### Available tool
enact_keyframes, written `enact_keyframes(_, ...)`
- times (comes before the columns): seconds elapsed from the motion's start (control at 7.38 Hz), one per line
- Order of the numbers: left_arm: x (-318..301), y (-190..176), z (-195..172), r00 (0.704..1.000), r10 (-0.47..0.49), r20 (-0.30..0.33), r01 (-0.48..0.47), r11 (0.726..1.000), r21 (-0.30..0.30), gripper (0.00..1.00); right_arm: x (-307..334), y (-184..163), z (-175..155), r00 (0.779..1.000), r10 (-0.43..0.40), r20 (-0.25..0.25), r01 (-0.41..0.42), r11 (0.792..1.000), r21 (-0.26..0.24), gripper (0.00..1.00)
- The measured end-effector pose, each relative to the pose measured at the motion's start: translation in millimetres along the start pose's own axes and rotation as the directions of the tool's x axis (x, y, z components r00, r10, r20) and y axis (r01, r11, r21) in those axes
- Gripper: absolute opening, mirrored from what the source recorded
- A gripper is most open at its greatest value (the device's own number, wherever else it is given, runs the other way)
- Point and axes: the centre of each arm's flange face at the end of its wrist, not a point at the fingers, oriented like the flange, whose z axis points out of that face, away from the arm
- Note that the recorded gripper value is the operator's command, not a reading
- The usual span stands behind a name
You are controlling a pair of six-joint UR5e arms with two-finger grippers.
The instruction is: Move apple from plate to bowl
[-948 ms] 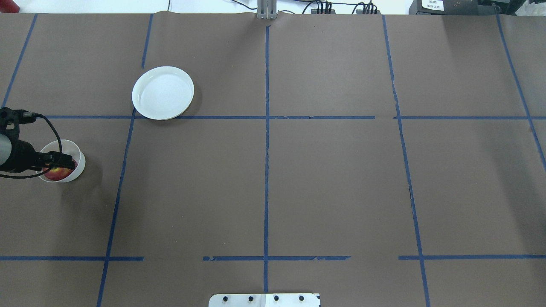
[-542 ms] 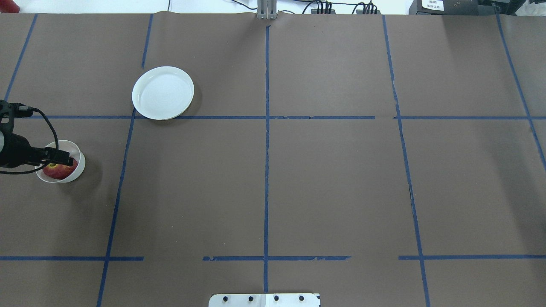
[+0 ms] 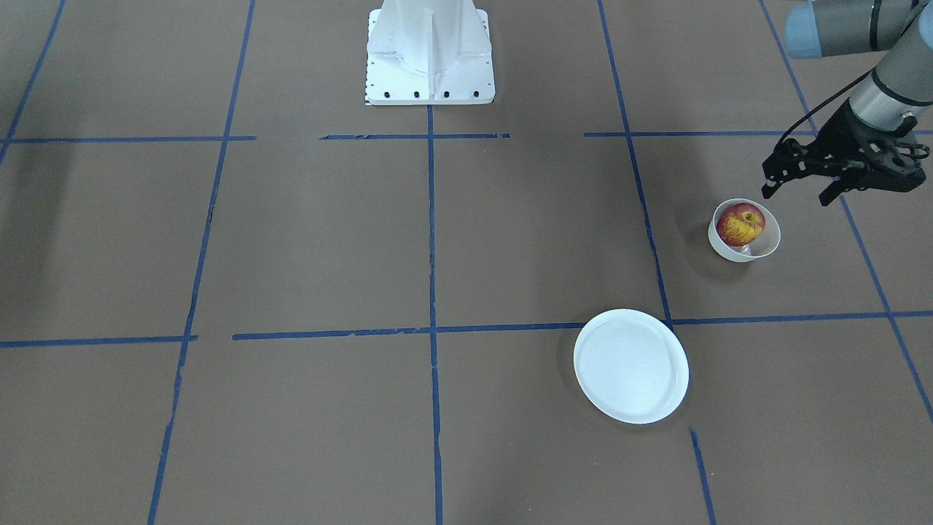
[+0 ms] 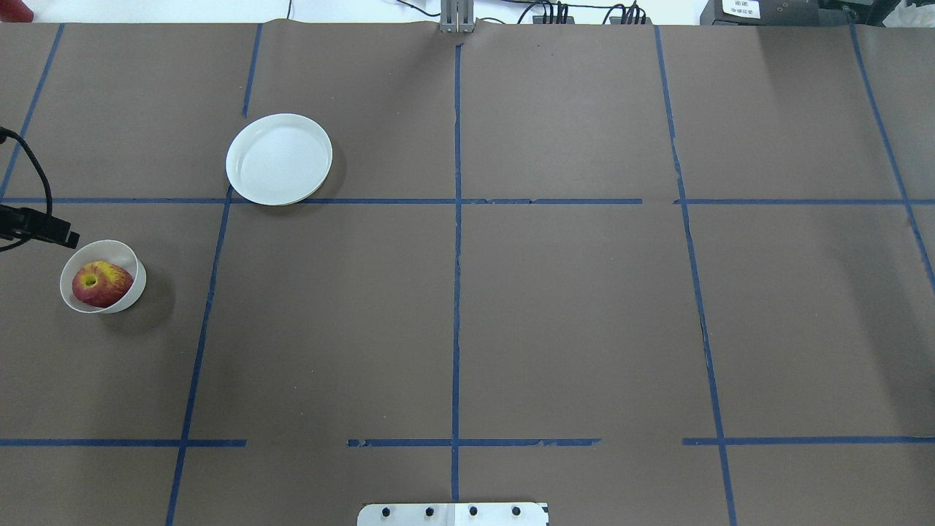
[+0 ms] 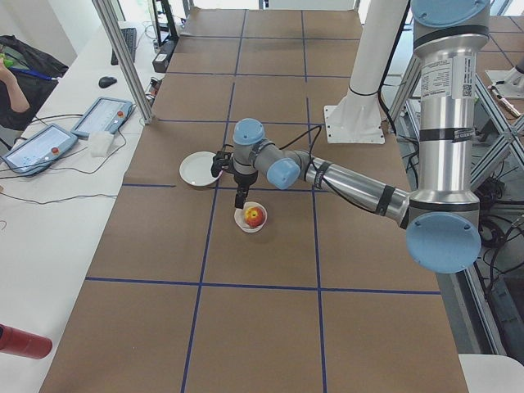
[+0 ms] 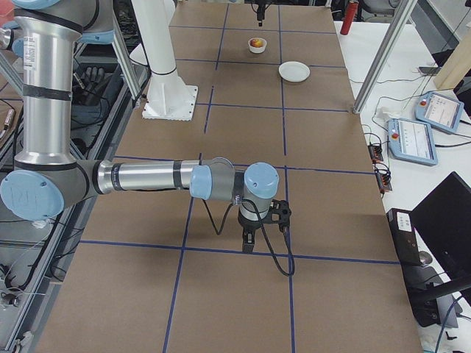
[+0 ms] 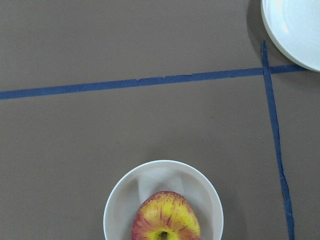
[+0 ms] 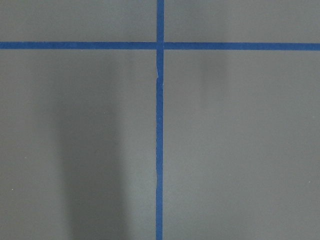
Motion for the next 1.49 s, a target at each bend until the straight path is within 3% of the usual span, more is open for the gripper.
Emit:
enact_keyframes(0.41,-62,-21,-53,0.994,0.095,0.051,-0.095,0.995,-0.012,1.0,0,0,0,1.0,0.0,0.0,0.0,1.0,0.0,1.0)
enact_keyframes(0.81,-203,-6,-65,0.994,-0.079,0.081,0.08,0.997,-0.01,1.0,0,0,0,1.0,0.001,0.0,-0.001,1.0,0.0,1.0)
enact_keyframes(1.08,-254,24,-58,0.995,-0.069,0.077,0.072,0.997,-0.041,1.0,0,0,0,1.0,0.0,0.0,0.0,1.0,0.0,1.0)
enact_keyframes(1.49,-271,49,-45,0.995,-0.071,0.065,0.075,0.995,-0.07,1.0,0,0,0,1.0,0.0,0.0,0.0,1.0,0.0,1.0)
